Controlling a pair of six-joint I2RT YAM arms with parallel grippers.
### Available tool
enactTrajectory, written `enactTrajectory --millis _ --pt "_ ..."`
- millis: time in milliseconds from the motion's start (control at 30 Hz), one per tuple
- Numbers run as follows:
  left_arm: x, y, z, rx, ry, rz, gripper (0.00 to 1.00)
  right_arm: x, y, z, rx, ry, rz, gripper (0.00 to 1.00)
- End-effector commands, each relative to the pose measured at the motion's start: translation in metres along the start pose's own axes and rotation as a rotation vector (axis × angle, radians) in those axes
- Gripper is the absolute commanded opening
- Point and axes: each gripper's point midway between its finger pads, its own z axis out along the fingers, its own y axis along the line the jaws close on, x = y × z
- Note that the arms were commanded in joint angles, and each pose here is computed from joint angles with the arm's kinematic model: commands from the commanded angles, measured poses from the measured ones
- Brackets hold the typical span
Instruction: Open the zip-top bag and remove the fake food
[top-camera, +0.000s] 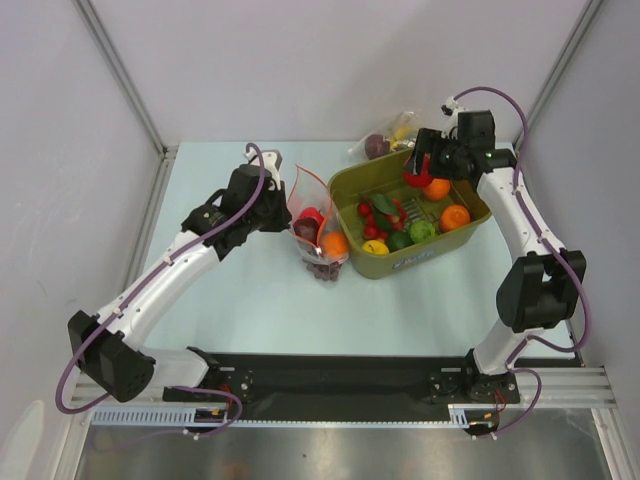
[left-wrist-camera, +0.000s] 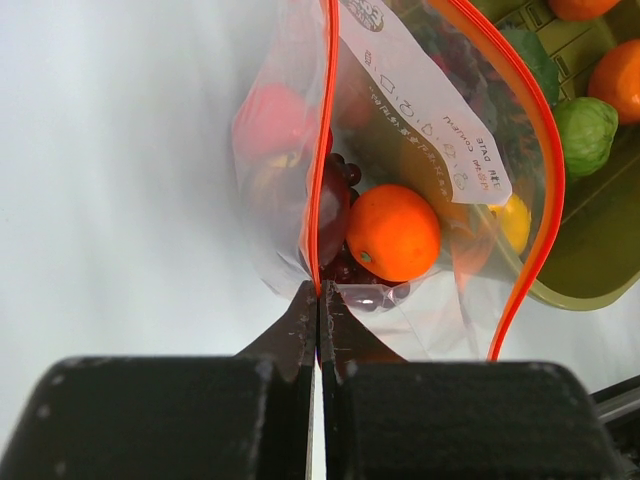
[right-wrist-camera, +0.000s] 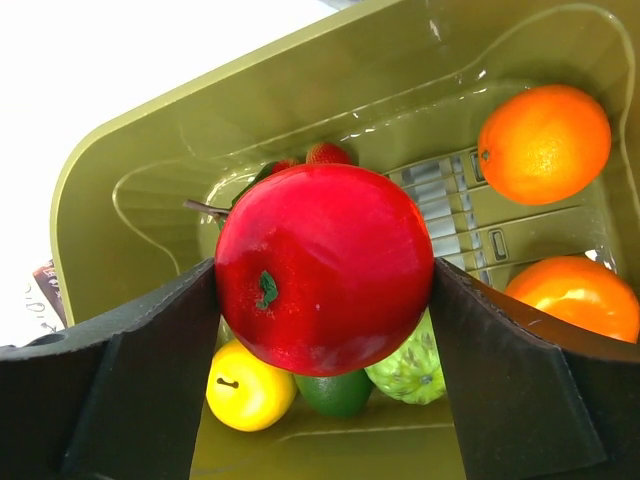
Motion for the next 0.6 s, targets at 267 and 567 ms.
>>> enactTrajectory --millis 267,567 --pt "-0.0186 -0.0017 -0.0115 0.004 -0.066 0.005 0.0 0.0024 -0.0043 -0.0001 0.003 0.027 -0.028 0.9" --pt "-0.0157 0.0002 -0.0135 0.001 -0.067 0.0 0.0 -0.0035 -0.002 -0.0086 -0.004 0.004 -0.046 0.93"
